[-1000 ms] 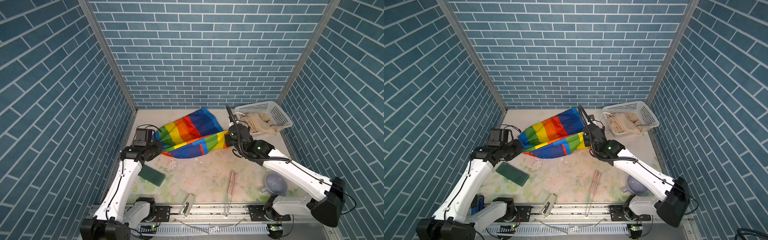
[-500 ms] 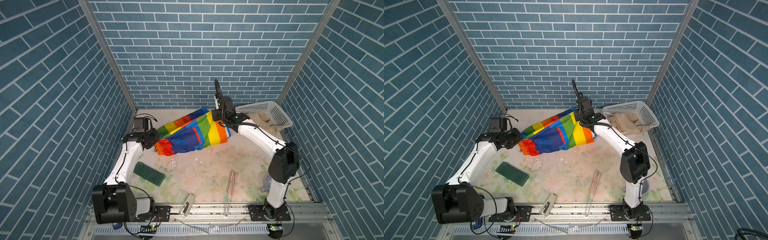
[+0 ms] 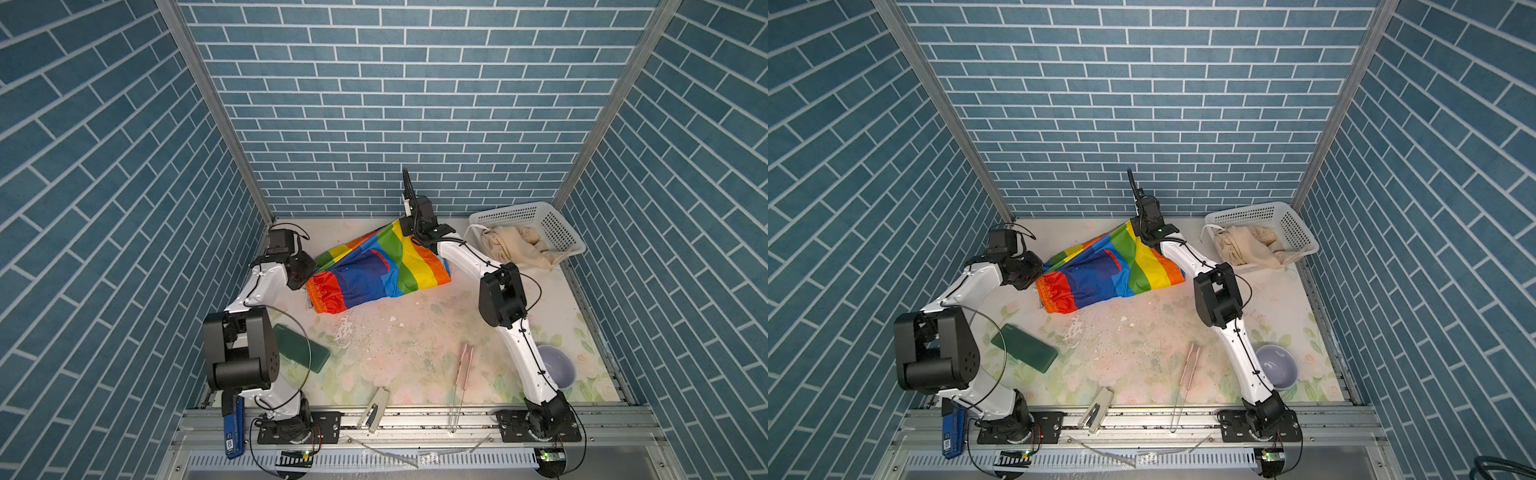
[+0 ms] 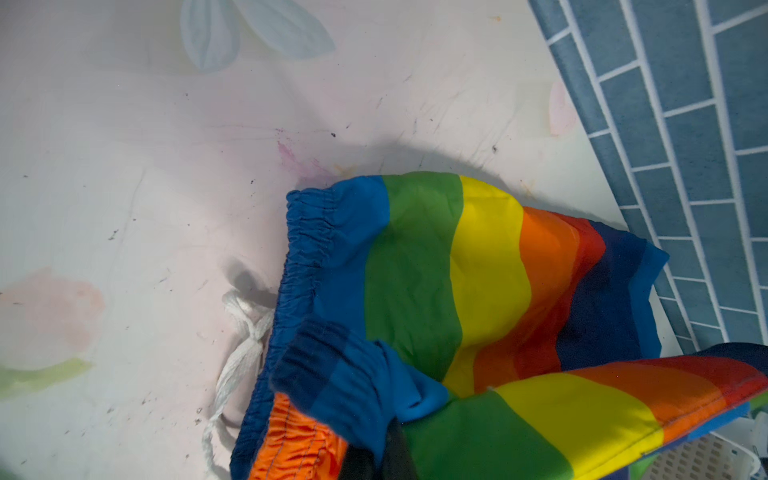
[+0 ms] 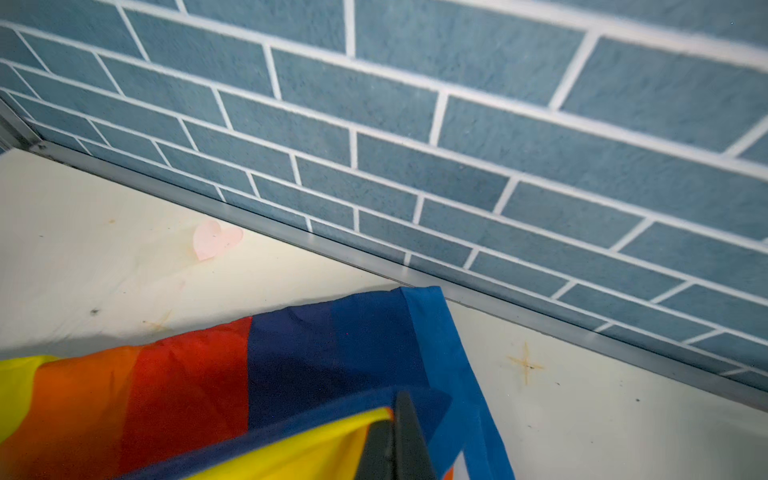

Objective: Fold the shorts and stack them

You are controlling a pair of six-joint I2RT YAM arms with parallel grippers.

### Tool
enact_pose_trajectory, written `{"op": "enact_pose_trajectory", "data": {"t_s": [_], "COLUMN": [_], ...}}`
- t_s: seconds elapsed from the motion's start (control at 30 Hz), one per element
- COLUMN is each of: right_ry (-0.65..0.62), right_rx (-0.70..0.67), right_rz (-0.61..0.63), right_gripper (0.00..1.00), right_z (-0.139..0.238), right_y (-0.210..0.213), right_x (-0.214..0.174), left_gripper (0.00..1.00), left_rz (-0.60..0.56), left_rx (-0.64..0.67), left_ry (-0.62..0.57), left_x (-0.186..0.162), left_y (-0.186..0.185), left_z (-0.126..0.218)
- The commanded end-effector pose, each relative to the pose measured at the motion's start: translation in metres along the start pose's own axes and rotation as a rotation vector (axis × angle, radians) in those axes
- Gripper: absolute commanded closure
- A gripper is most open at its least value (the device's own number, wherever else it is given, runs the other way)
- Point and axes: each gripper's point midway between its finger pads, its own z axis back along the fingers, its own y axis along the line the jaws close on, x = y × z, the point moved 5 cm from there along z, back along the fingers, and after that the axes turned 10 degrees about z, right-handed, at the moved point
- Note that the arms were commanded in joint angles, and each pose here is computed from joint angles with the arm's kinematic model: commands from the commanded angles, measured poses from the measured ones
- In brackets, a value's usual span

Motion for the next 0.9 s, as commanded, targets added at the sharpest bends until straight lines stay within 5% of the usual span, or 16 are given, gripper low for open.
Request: {"op": "enact_pose_trajectory", "data": {"t_s": [0.0,0.23,0.37,0.5,0.57,0.87], "right_ry": [-0.162,-0.208,-0.207,-0.201,-0.194,-0.141], "right_rx": [-0.210,-0.247,-0.211,-0.175,-0.154,0.105], "right_rz": [-0.036,-0.052,-0.078,-0.100,-0.106,-0.144], "right_gripper": [1.00,1.00,1.00,0.67,0.54,0.30], "right_z": [-0.005,-0.032,-0.046,-0.052,-0.052,-0.014], "right_y": [-0.069,-0.063,-0.055,-0.050,-0.050,-0.037], "right_x": [0.036,0.012,-0.006,-0.015,-0.015,0.023], "left_gripper": [0.99,0.95,0.86,0.58,0.57,0.38], "left_rz": [0.042,0.033,0.032,0.031,0.032,0.030], "left_rx": [0.087,0.145,0.170,0.188,0.186,0.104], "left_ry": [-0.058,-0.093,-0.102,-0.114,-0.115,-0.185], "left_x": [0.017,0.024,0.028,0.033,0.037,0.047], "left_y": [0.016,0.022,0.024,0.024,0.021,-0.003], "left_z": [-0.005,-0.013,-0.020,-0.029,-0.033,0.003]}}
